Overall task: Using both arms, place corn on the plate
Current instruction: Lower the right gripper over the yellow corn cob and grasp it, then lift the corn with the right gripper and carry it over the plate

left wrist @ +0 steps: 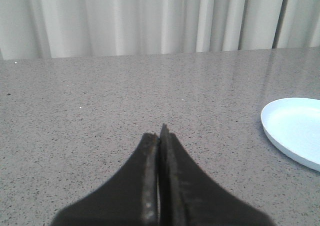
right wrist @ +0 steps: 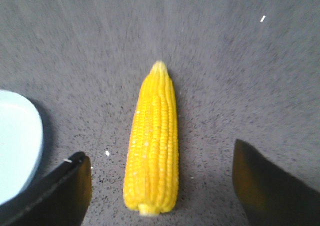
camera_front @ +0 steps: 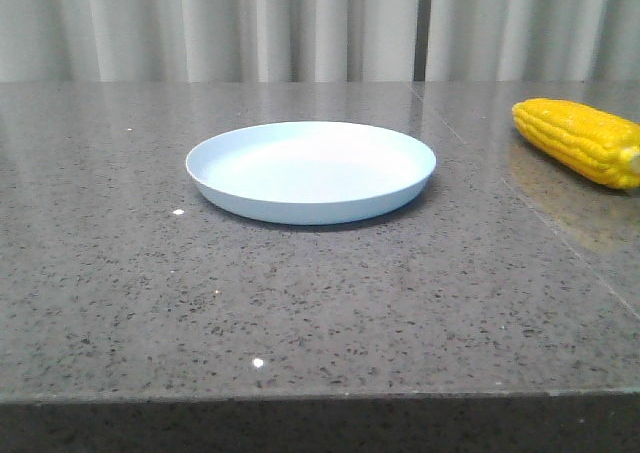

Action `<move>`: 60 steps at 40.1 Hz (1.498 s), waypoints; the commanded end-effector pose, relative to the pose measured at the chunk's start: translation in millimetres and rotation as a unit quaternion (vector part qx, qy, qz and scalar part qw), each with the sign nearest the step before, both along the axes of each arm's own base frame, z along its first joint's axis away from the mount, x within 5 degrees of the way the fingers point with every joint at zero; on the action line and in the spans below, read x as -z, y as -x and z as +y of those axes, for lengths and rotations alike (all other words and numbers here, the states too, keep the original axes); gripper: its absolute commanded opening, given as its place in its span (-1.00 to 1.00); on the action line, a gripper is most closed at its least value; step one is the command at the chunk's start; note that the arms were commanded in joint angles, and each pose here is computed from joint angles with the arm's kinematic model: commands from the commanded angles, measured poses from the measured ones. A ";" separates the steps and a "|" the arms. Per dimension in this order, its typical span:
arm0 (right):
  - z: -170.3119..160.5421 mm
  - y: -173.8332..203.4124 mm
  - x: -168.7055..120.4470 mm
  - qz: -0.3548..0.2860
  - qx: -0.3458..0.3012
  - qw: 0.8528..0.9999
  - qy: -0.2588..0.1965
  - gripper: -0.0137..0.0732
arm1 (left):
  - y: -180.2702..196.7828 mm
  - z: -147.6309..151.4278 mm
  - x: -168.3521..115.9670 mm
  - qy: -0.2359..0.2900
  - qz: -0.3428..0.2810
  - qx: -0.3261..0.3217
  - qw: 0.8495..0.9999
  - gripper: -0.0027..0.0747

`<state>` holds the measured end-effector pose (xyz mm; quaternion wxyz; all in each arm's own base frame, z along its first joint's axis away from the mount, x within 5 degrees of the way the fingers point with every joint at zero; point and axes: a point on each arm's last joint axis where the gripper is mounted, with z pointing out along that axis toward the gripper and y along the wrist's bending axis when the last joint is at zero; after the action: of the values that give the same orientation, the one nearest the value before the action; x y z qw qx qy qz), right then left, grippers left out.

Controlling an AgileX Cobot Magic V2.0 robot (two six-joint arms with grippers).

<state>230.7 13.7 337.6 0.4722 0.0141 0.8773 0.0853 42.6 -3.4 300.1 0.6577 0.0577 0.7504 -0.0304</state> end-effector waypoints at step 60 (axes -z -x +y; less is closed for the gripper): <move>146.3 -74.5 -51.3 0.129 -0.075 0.989 -0.013 -0.34 | -0.1 -0.6 -13.8 0.012 -0.042 0.002 0.999 -0.98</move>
<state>311.2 140.2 371.6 0.3066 -0.0359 0.9446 0.1111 42.6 -3.4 300.1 0.6577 0.0577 0.7504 -0.0304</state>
